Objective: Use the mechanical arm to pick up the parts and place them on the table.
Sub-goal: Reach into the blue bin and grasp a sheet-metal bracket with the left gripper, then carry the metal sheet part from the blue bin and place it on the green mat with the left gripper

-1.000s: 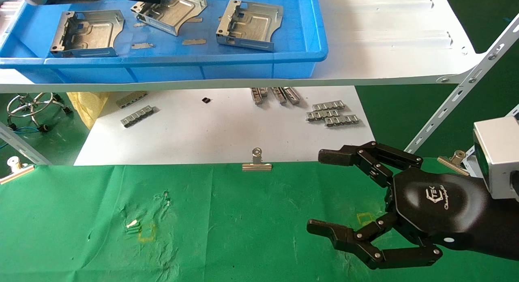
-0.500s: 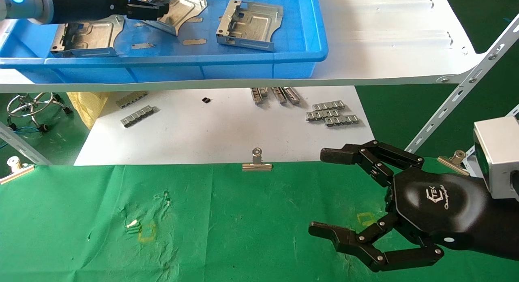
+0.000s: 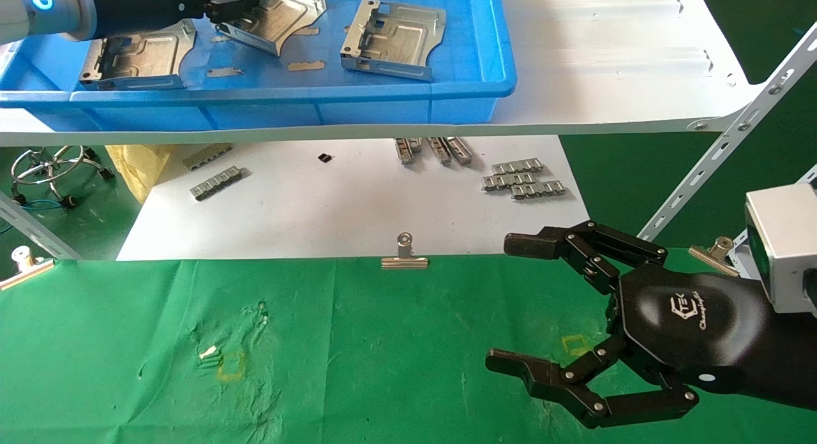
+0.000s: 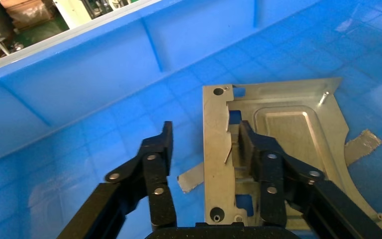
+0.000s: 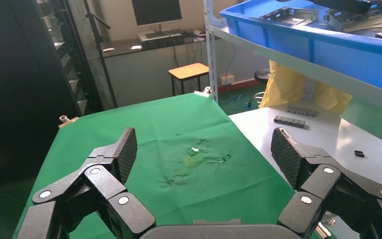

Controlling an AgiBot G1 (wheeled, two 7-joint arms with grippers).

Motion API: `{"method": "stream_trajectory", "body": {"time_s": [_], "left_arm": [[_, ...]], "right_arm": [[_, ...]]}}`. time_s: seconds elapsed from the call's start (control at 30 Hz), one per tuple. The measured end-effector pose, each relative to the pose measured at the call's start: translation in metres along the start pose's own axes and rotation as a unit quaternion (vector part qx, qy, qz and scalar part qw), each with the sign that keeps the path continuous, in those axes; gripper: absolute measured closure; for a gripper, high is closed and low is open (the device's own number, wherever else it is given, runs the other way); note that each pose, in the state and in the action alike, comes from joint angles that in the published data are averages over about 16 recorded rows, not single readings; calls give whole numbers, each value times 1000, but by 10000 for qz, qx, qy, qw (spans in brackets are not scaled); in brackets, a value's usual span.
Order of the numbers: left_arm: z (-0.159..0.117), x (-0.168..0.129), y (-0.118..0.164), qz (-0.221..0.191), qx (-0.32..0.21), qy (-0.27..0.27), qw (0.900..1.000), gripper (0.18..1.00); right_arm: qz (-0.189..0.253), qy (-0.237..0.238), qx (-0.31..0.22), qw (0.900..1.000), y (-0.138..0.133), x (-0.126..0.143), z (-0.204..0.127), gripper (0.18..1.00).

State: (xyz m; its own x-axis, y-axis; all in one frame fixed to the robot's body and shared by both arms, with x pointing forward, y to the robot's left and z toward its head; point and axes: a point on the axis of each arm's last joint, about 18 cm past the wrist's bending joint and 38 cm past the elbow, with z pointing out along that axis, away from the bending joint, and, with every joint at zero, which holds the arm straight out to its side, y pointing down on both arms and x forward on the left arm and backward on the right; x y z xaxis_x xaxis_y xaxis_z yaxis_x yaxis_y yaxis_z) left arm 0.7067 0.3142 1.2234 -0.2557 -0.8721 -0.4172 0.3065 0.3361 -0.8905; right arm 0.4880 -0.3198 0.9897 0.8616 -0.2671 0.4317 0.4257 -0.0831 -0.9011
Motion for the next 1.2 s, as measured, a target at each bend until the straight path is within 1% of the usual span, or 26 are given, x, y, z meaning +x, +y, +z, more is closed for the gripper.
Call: {"method": "stream_trajectory", "body": {"time_s": [0.17,0.37,0.57,0.73,0.83,0.9,1.07,1.2], "left_arm": [[2,1,-1,1,23,-30,10000,680],[0,2,-9,28,151,58,9999,802],[-11,4,-26,103,419,361,9984,877],[-29,10,-41,265,688,856,9936,904],[-43,16,-46,410,830,1249,9878,914],[-53,21,-47,529,916,1547,9823,915],[-82,33,-44,878,1126,2286,9630,916],[-103,41,-35,1181,1291,2725,9461,917]], "right_arm": [[0,0,0,10000,0,0,0,178],[0,0,0,10000,0,0,0,178],[0,0,0,10000,0,0,0,178],[0,0,0,10000,0,0,0,178],[0,0,0,10000,0,0,0,178],[0,0,0,10000,0,0,0,178],[0,0,0,10000,0,0,0,178],[0,0,0,10000,0,0,0,178]]}}
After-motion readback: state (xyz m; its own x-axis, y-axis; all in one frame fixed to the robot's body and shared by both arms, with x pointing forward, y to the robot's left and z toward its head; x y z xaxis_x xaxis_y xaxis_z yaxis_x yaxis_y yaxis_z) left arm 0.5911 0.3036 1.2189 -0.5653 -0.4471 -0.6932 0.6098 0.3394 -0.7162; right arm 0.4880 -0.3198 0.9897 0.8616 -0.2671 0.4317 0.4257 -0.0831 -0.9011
